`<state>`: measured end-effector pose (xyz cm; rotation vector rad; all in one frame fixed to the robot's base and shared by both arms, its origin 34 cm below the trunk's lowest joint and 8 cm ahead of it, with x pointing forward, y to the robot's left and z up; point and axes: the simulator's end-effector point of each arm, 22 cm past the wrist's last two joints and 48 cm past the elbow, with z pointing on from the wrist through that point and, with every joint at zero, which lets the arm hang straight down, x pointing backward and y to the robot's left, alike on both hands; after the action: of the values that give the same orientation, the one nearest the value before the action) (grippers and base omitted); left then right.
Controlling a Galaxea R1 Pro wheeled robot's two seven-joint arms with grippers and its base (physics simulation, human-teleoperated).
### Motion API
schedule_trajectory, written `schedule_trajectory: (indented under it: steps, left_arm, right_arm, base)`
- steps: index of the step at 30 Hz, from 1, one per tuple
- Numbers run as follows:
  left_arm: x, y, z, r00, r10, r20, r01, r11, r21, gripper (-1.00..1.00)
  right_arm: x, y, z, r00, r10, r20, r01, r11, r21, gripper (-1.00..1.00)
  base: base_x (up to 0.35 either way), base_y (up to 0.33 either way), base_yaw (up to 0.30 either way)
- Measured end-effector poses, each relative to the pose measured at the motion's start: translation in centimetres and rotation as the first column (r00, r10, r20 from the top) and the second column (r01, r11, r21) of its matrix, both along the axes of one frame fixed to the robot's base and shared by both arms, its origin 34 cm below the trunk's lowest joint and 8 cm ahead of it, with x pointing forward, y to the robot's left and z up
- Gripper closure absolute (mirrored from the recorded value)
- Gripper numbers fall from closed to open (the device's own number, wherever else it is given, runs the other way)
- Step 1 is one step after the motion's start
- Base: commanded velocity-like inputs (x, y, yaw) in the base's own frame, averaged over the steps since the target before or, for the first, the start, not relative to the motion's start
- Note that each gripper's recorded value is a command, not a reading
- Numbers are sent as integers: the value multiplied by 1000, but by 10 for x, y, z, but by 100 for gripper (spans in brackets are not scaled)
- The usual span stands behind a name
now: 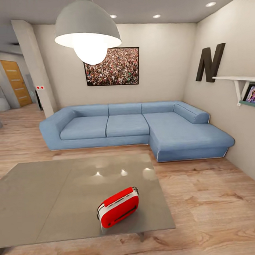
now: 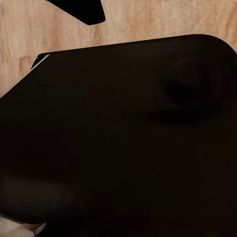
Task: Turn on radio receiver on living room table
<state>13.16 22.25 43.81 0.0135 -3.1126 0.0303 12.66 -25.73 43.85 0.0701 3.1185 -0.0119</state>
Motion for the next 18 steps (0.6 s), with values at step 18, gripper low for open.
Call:
schedule_trajectory:
  steps: [18]
  left_arm:
    - [0,0,0,1000,0,0,0,1000,0,-100]
  right_arm:
    - [0,0,0,1000,0,-1,0,1000,1,-100]
  base:
    - [291,0,1]
